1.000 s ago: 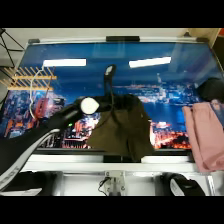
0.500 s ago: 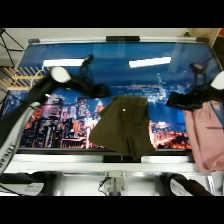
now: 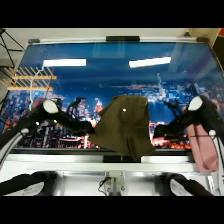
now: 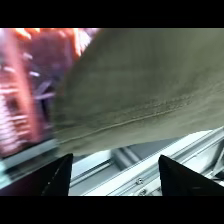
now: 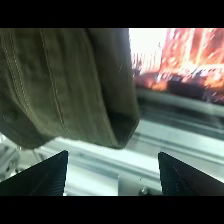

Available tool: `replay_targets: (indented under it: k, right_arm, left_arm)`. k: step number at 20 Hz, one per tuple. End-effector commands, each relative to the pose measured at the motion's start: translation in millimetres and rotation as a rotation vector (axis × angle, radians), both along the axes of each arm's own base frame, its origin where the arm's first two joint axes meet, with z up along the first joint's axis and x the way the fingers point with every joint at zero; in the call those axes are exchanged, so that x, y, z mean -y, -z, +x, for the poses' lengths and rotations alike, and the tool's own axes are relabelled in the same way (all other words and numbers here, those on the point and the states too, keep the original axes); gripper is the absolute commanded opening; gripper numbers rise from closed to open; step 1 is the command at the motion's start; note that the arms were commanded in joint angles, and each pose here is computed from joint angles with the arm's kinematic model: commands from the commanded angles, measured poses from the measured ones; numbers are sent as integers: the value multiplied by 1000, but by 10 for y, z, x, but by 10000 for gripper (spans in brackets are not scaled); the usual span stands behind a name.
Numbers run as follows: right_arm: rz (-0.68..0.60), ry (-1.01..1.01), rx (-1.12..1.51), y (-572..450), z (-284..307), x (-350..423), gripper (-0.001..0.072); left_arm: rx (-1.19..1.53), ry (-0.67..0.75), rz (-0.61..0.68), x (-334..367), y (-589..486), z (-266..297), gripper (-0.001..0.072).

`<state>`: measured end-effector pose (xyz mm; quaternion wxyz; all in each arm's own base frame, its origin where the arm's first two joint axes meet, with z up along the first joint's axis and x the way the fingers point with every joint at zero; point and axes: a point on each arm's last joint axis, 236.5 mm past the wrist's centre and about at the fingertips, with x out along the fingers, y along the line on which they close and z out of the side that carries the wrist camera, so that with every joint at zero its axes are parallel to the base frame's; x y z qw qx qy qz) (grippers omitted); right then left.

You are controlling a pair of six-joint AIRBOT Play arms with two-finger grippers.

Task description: Fold the shirts.

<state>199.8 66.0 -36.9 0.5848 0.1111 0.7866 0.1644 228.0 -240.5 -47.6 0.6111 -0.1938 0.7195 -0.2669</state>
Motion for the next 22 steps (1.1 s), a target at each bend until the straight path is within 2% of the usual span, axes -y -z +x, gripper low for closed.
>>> replay_targets:
  k: [1, 8, 10, 12, 13, 14, 15, 16, 19, 22]
  right_arm:
    - [55, -18, -87, 160, -380, -109, 685]
    - [146, 115, -42, 383, -305, -398, 684]
    - [135, 129, -27, 456, -288, -443, 683]
    - [108, 121, 14, 531, -224, -523, 677]
    - [89, 130, 39, 565, -168, -559, 628]
    - [68, 143, 61, 597, -115, -583, 356]
    - [53, 172, 63, 608, -82, -599, 142]
    - [53, 180, 69, 584, -47, -612, 137]
    - [83, 109, 169, 259, 182, -631, 137]
    - [135, 73, 467, -593, 763, -701, 137]
  left_arm:
    - [11, -6, -20, 240, 234, -255, 639]
    - [82, -89, 10, 356, 404, -35, 626]
    - [95, -123, 19, 349, 445, 48, 572]
    - [105, -149, 24, 345, 469, 107, 390]
    - [114, -156, 24, 344, 468, 136, 324]
    - [120, -159, 23, 344, 462, 155, 221]
    - [126, -159, 21, 345, 450, 172, 124]
    - [146, -144, 13, 348, 409, 197, 46]
    - [264, -71, -42, 387, 28, 380, 44]
    - [450, -26, -68, 301, -665, 718, 43]
